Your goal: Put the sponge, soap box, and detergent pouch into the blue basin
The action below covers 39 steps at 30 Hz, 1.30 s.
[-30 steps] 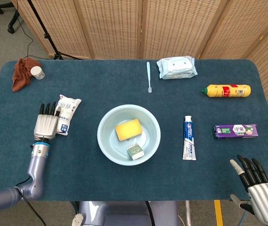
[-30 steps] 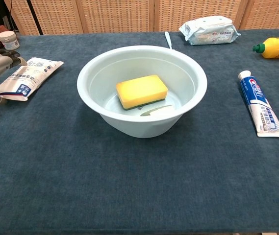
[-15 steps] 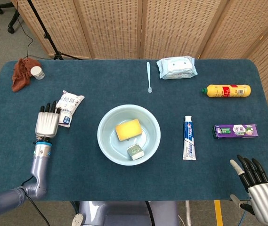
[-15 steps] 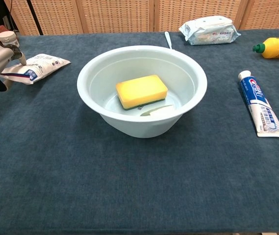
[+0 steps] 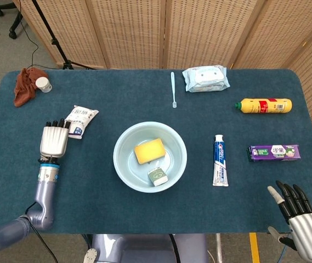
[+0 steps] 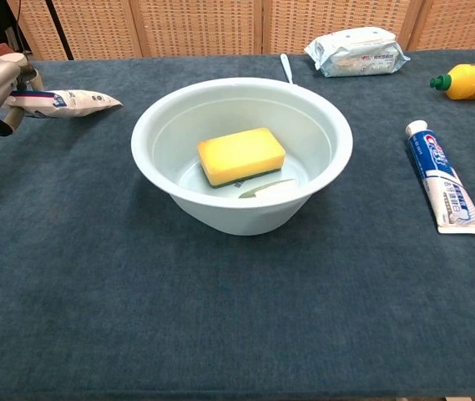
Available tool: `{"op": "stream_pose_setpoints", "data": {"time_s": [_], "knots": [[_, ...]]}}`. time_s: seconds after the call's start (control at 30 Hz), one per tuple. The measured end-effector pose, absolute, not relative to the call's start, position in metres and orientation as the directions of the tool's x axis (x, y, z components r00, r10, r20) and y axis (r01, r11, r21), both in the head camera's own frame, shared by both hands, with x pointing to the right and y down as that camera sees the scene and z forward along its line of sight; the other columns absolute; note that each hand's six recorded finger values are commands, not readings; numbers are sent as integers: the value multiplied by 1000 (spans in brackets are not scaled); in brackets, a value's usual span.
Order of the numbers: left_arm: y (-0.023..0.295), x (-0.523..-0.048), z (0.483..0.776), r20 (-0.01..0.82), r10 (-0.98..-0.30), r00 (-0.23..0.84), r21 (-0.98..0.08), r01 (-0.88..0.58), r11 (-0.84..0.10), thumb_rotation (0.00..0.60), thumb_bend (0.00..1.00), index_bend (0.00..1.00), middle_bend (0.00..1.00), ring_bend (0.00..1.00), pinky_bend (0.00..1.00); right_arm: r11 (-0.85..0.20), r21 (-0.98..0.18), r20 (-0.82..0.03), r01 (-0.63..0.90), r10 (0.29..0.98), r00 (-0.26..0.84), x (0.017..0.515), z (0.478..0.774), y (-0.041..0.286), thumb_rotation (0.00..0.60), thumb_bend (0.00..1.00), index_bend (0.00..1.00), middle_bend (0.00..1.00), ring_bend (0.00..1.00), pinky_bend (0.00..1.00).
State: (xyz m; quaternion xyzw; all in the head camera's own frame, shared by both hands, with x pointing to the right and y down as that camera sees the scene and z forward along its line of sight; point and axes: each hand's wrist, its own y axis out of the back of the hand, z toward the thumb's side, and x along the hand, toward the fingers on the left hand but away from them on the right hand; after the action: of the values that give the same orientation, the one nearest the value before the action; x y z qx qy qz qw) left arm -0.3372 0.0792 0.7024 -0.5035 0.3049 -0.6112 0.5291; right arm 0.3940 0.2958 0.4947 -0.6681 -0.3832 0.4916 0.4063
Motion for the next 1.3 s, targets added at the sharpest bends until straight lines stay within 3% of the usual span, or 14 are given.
{"op": "stream_pose_setpoints", "data": {"time_s": [0.53,1.3], "knots": [[58,-333,672,151,-984,92,-950,291,-118,600,581,776,515,574,561,-375,-920,-344,114,912,223,394,494,296,600,105,60,0,0,0],[31,-322,624,23,-996,90,-972,233,-2,600,601,801,535,588,576,-375,-920,-344,115,912,222,394,494,296,600,105,59,0,0,0]]}}
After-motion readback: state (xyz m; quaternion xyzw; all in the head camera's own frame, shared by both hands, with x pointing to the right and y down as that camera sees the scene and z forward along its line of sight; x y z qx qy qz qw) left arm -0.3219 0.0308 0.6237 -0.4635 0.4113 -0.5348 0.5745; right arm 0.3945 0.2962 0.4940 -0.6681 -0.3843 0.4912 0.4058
